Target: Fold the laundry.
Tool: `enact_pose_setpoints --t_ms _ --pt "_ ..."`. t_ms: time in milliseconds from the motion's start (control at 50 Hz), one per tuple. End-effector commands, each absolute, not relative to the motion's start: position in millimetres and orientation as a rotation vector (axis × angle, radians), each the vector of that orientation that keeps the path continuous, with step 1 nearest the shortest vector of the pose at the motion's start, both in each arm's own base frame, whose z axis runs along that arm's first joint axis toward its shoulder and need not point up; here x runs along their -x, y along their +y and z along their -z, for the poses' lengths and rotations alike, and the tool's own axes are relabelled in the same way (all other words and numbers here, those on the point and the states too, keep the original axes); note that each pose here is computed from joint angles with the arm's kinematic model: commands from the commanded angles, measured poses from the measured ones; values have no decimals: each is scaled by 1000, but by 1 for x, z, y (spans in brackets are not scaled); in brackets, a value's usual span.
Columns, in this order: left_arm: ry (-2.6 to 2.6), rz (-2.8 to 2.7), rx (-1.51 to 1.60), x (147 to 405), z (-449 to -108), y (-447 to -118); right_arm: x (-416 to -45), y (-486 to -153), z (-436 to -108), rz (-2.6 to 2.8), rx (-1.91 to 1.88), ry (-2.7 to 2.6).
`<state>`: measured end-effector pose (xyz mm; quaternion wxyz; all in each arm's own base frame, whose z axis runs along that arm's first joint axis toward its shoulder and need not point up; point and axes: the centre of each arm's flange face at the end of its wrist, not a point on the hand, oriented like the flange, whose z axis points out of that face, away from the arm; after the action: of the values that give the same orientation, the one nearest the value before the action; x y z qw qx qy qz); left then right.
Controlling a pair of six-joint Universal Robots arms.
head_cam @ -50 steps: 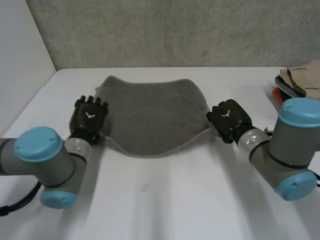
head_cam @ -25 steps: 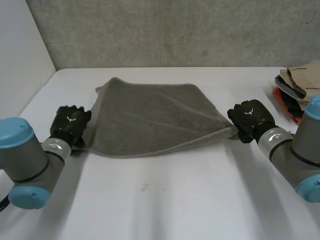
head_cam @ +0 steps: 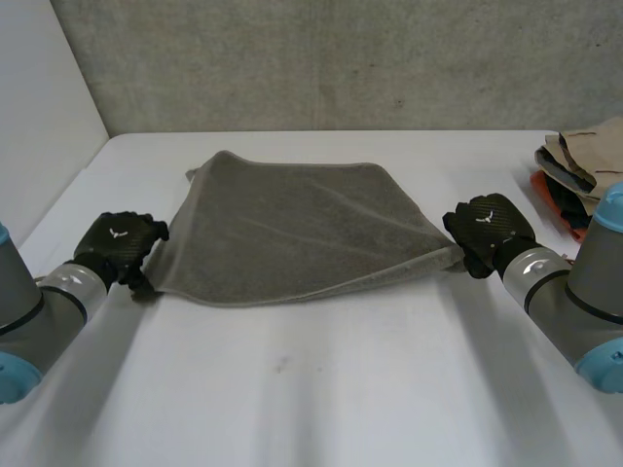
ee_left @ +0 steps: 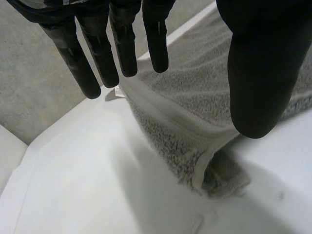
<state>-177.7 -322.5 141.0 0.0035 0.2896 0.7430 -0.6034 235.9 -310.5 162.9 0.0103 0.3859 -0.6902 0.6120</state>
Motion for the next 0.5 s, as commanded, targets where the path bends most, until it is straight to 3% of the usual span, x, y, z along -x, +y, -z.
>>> enact_pose_setpoints --t_ms 20,180,500 --pt "2299 1809 -984 176 -123 -328 -236 -310 -163 -1910 -1202 -2159" --pt "2297 1781 -1008 177 -111 -336 -236 -311 -163 -1911 -1200 -2158" --pt "2205 1828 -916 175 -132 -350 -235 -308 -166 -1870 -1224 -2174"
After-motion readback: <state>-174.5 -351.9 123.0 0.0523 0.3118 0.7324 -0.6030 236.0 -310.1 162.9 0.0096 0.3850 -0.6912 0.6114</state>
